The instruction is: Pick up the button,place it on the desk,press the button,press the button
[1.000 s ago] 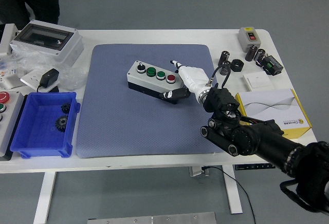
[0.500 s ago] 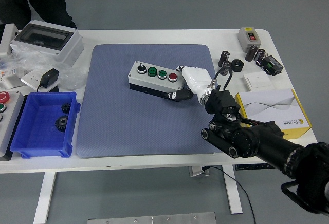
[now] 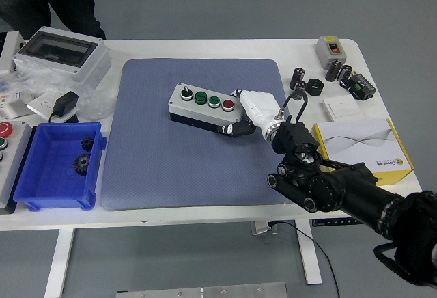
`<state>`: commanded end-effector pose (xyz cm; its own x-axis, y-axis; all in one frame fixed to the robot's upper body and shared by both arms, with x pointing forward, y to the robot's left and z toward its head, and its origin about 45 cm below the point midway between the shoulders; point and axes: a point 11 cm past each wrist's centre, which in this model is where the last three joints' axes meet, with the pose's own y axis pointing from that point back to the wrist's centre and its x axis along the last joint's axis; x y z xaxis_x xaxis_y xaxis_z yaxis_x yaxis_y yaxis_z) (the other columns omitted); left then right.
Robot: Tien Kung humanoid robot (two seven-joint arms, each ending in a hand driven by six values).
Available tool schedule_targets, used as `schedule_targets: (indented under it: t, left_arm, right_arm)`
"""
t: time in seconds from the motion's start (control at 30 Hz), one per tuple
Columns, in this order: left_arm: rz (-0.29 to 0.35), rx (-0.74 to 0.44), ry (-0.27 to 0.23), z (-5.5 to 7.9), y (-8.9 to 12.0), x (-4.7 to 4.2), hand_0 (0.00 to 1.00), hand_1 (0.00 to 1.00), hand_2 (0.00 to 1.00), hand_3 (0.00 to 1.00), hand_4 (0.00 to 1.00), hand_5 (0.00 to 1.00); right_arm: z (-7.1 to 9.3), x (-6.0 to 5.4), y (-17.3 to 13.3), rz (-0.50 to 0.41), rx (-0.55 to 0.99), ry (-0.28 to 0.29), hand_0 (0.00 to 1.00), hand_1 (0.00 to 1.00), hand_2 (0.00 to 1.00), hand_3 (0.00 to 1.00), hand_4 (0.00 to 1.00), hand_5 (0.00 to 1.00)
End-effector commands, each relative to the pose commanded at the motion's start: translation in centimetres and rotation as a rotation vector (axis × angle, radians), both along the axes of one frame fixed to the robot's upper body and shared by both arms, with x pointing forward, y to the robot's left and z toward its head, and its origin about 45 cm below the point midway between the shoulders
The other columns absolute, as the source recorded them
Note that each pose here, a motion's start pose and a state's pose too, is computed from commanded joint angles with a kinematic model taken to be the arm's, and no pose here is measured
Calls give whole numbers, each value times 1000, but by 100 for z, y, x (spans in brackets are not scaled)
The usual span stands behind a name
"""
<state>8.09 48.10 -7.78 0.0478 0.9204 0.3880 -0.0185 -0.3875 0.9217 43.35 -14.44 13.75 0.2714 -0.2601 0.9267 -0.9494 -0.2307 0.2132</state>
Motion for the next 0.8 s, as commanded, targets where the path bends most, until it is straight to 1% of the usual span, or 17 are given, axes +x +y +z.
schedule_targets:
  t: [0.13, 0.17, 0.27, 0.33, 0.37, 0.53, 0.57, 0.73, 0.8]
  left_arm:
    - [4, -5, 3, -15, -25, -21, 659, 560, 499, 573, 422, 2]
    - [5, -7, 4, -18, -30, -26, 658, 561, 502, 574, 427, 2]
    - [6, -9, 4, -24, -40, -33, 658, 561, 502, 574, 427, 2]
    - [7, -10, 2, -25, -42, -32, 658, 561, 502, 574, 427, 2]
    - [8, -10, 1, -25, -42, -31, 659, 562, 503, 574, 432, 3]
    - [10, -12, -1, -29, -50, -31, 659, 562, 503, 574, 432, 3]
    - [10, -13, 0, -30, -53, -30, 658, 563, 504, 574, 437, 10]
    - [10, -14, -2, -30, -56, -27, 658, 563, 504, 574, 437, 10]
    - [11, -14, -2, -30, -56, -28, 658, 565, 505, 576, 444, 16]
  right_arm:
    - [88, -3, 76, 15, 79, -17, 141, 418, 446, 487, 493, 64]
    - [117, 1, 93, 19, 97, -24, 122, 362, 394, 370, 2, 2]
    - [193, 13, 131, 30, 145, -42, 122, 362, 394, 370, 2, 2]
    - [214, 12, 143, 34, 171, -47, 122, 362, 394, 370, 2, 2]
    - [217, 9, 148, 36, 184, -48, 100, 302, 277, 196, 2, 2]
    - [164, -41, 158, 39, 232, -36, 100, 302, 277, 196, 2, 2]
    - [158, -48, 159, 40, 238, -36, 95, 284, 222, 164, 2, 2]
    - [181, -41, 155, 32, 275, -40, 95, 284, 222, 164, 2, 2]
    - [187, -39, 153, 22, 310, -31, 91, 275, 209, 163, 2, 2]
